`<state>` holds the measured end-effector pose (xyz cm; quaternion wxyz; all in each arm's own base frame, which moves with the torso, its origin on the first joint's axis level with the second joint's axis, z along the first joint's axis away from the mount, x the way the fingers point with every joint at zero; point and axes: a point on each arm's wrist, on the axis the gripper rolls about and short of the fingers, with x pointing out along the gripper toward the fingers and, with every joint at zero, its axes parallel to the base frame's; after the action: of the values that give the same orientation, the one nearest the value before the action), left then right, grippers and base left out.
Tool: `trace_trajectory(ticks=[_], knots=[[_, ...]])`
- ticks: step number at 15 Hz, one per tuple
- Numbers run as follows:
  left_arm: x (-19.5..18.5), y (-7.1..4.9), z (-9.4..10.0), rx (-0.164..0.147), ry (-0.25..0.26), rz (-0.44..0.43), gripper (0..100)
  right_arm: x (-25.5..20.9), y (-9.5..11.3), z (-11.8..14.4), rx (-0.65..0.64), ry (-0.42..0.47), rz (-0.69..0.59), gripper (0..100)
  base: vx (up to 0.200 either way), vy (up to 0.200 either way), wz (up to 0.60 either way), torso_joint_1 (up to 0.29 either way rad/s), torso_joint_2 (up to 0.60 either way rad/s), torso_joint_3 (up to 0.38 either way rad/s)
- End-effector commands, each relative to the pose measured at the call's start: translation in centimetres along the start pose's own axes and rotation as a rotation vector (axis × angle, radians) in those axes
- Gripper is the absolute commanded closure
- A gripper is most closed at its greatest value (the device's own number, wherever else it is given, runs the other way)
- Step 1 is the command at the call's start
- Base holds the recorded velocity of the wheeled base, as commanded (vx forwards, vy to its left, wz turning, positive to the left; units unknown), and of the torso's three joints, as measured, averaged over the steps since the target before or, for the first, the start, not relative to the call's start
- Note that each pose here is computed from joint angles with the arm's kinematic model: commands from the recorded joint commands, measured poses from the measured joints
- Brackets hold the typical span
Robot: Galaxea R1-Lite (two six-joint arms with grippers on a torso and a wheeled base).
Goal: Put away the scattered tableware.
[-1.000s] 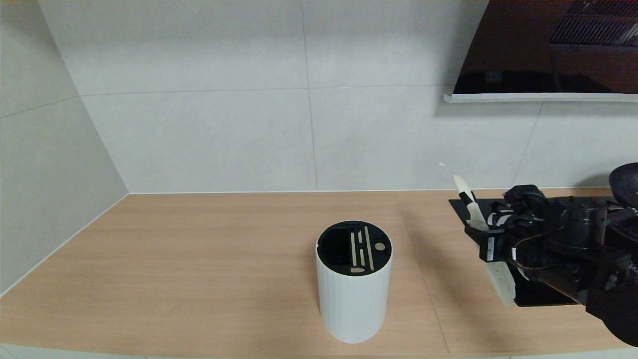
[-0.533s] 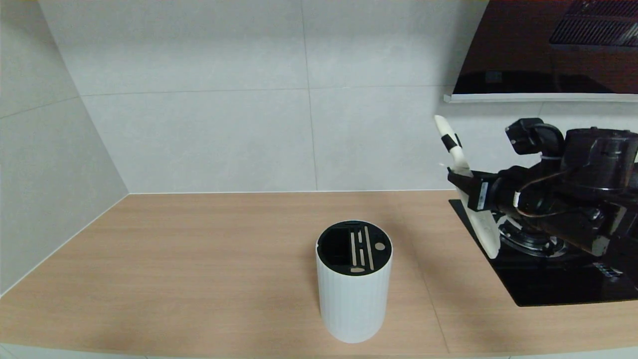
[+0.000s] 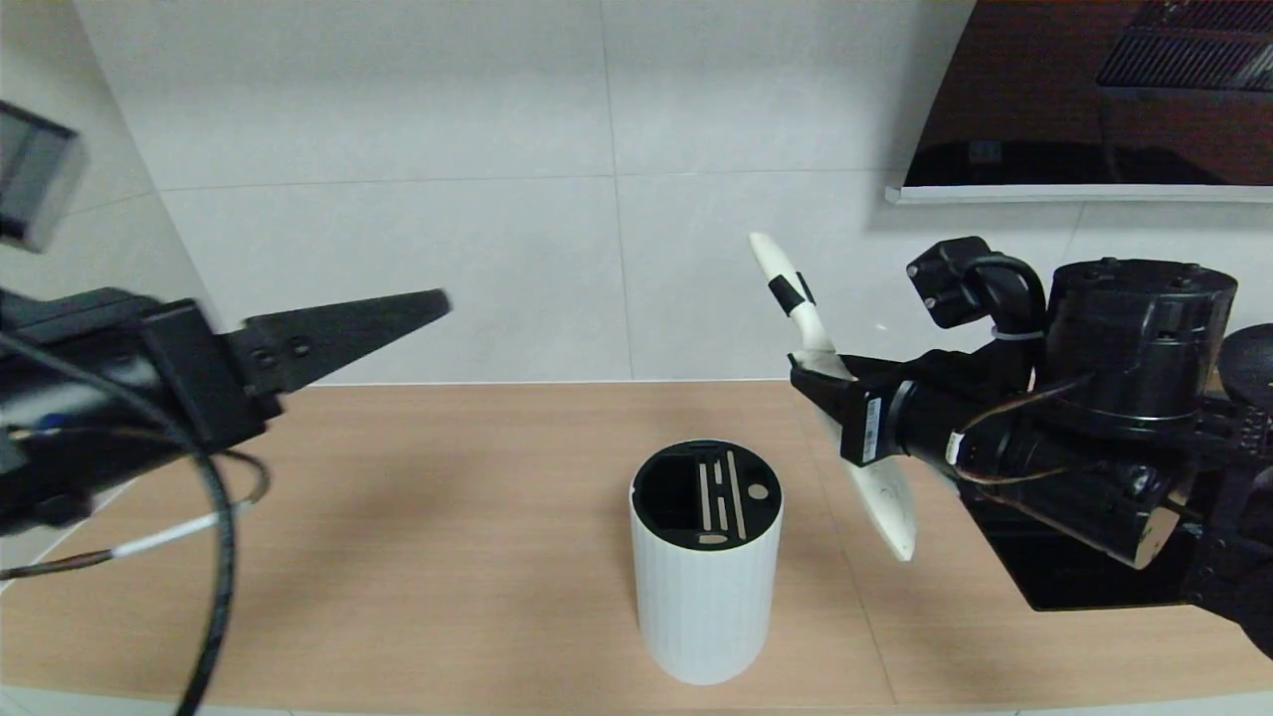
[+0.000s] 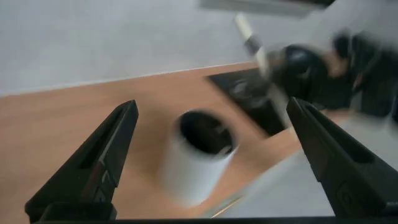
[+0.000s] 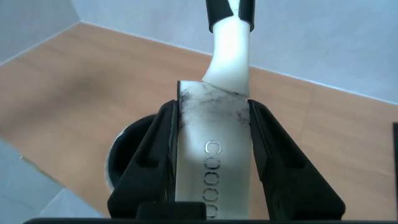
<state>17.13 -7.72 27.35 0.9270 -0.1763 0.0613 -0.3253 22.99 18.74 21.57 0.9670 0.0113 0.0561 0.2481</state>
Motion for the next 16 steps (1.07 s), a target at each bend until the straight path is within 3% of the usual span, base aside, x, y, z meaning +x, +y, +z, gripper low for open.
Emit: trace_trajectory(ticks=[1, 3, 5, 9, 16], knots=[[7.6, -0.5, -4.6, -0.180, 0.140, -0.067, 0, -0.6, 2.3, -0.8, -0.015, 0.022, 0.038, 100, 0.000, 0.000, 0.00, 0.000, 0.00, 0.000], [9.1, -1.6, -5.9, -0.280, 0.159, -0.123, 0, -1.0, 3.9, -1.0, -0.022, 0.024, 0.048, 100, 0.000, 0.000, 0.00, 0.000, 0.00, 0.000], [10.4, -2.0, -7.1, -0.321, 0.175, -0.148, 0, -0.8, 4.8, -1.6, -0.027, 0.041, 0.059, 100, 0.000, 0.000, 0.00, 0.000, 0.00, 0.000], [12.2, -1.7, -8.7, -0.319, 0.155, -0.134, 0, -0.5, 6.2, -2.2, -0.019, 0.031, 0.067, 100, 0.000, 0.000, 0.00, 0.000, 0.00, 0.000], [12.5, -2.4, -8.4, -0.305, 0.089, -0.175, 0, -1.6, 8.3, -2.5, -0.021, 0.028, 0.127, 100, 0.000, 0.000, 0.00, 0.000, 0.00, 0.000]])
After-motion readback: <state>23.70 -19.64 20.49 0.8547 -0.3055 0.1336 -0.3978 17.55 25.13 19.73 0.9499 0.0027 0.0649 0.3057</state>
